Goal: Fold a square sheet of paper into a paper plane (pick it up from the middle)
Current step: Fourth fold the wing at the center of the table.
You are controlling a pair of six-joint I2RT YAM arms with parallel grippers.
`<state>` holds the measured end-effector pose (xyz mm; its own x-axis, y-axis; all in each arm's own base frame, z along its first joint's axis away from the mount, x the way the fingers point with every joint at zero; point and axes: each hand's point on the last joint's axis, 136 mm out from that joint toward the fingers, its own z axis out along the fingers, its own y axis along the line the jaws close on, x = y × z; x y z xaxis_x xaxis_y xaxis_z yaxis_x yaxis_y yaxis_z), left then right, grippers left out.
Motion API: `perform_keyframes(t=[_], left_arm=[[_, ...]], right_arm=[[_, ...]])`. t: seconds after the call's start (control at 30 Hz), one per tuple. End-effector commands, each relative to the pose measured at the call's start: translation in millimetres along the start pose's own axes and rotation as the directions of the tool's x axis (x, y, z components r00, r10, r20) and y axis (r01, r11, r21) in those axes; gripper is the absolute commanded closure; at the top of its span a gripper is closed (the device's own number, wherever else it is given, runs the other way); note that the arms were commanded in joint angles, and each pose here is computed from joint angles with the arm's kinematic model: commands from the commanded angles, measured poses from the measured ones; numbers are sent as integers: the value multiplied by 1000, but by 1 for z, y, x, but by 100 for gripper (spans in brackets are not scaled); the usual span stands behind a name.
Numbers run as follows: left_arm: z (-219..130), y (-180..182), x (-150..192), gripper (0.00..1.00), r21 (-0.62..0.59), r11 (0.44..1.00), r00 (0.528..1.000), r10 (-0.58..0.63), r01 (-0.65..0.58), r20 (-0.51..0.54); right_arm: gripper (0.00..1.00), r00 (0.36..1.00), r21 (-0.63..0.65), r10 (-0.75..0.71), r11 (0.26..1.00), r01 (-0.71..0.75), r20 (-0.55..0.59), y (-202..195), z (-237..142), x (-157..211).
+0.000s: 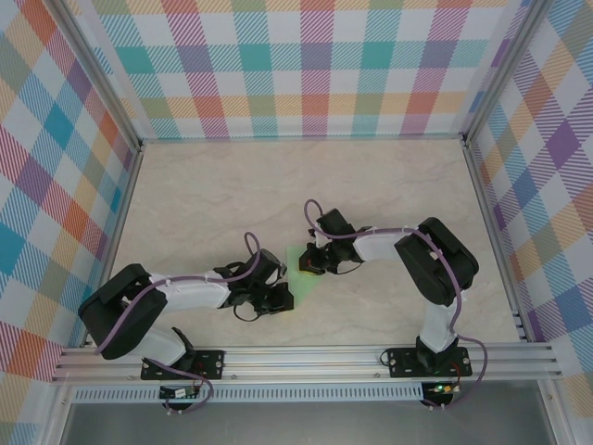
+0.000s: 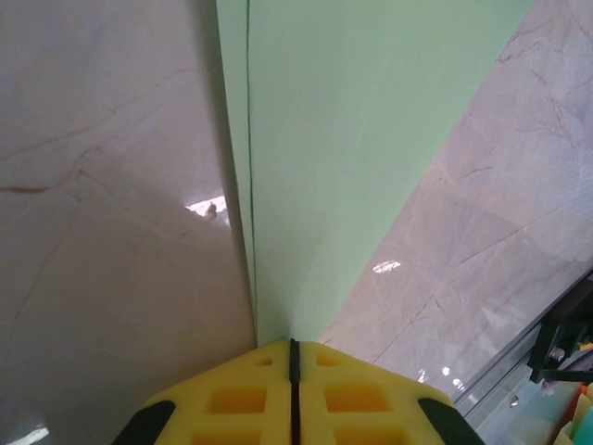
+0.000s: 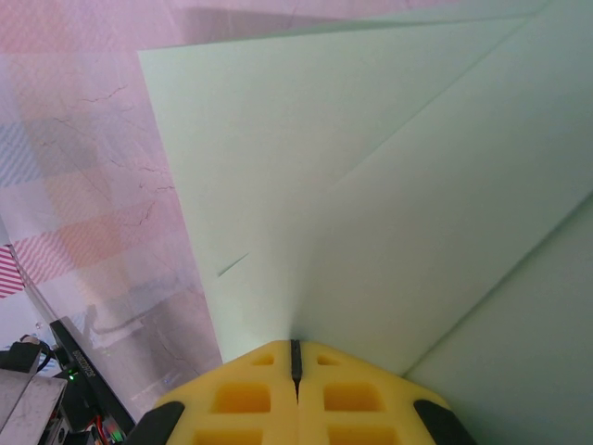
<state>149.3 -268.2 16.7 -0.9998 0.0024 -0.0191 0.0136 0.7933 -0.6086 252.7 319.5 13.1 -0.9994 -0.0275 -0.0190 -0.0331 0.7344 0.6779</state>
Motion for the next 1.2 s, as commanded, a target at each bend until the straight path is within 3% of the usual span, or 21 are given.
perform_keyframes(t=[0.0,0.3,0.63,0.77,1.0,1.17], left_arm=[[-6,37,44,92,-129,991,989,-42,24,-139],[-30,10,31,92,-77,997,997,24,-30,-67],[-42,-1,-37,86,-116,993,988,-3,21,153],[-35,-16,-64,78,-117,993,982,29,-7,186],[-11,-11,-85,75,-186,983,987,31,-1,160],[-8,0,-88,75,-255,967,988,30,9,150]], right_arm=[[98,996,212,86,974,-79,-24,-59,9,20],[98,996,205,89,975,-83,-17,-55,7,17],[95,999,122,40,992,-40,5,-18,-6,2],[93,999,112,16,994,-19,29,-3,-14,-8],[90,997,54,30,998,-34,75,19,-25,-19],[83,985,153,71,984,-95,157,4,-50,-19]])
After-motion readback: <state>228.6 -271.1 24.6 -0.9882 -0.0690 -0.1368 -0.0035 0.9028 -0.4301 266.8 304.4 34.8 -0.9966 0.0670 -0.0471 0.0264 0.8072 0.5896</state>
